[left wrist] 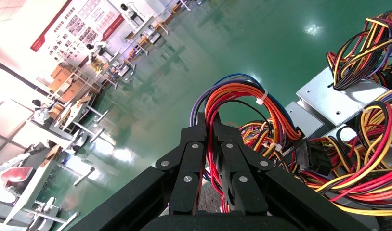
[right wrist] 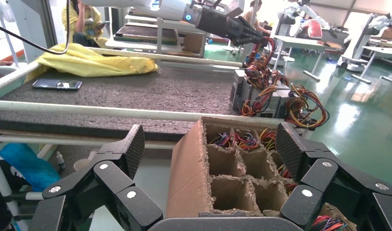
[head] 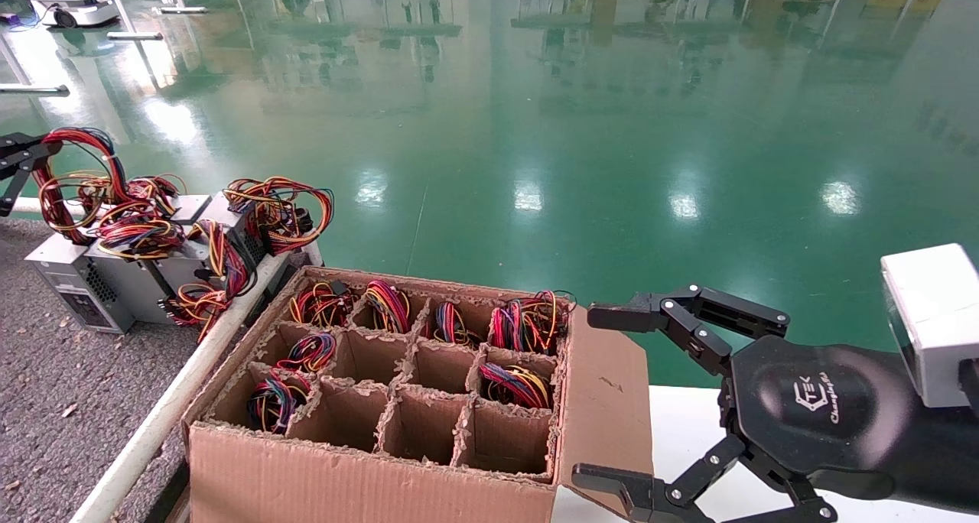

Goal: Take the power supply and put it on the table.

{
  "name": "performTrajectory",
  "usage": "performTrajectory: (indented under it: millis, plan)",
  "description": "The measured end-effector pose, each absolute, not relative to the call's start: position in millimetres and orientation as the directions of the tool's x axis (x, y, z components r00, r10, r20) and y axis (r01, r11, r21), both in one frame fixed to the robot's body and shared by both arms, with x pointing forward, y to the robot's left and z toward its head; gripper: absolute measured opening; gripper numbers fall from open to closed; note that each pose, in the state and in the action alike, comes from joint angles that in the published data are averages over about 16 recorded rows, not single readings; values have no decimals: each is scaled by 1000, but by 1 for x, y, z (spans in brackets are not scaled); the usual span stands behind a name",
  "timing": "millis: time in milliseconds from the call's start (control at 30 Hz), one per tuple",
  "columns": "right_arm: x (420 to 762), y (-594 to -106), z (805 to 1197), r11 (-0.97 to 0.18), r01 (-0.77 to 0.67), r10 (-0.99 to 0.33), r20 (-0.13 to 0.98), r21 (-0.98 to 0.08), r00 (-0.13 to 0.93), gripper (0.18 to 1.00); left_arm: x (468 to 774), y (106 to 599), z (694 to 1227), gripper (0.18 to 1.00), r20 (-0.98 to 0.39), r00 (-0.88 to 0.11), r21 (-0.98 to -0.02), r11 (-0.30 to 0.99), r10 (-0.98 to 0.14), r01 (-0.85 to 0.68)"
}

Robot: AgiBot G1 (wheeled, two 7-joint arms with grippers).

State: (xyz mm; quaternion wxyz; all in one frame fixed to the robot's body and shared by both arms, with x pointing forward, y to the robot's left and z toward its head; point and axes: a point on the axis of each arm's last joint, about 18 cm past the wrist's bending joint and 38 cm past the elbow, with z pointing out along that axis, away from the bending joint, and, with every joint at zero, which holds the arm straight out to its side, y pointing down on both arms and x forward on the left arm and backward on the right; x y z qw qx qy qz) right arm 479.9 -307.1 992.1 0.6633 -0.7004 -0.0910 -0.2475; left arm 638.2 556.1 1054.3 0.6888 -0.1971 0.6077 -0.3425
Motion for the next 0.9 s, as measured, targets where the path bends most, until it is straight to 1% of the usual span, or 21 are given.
performTrajectory:
  millis: [267,500,667,900]
  plan:
    - [480,-307,992,-104,456,-201,467,-884,861,1000,638,556,1055,228,-704,29,-686,690,-710,232]
    - [480,-307,992,-104,456,-201,467,-884,861,1000,638,556,1055,297,-702,27,-688,687,-712,233]
    - [480,-307,992,-104,456,-201,467,-884,861,1000,638,557,1053,378,-711,24,-682,697,-703,223]
    - [480,-307,992,-104,456,-201,467,-884,861,1000,636,559,1051,533,-744,1,-656,730,-668,193]
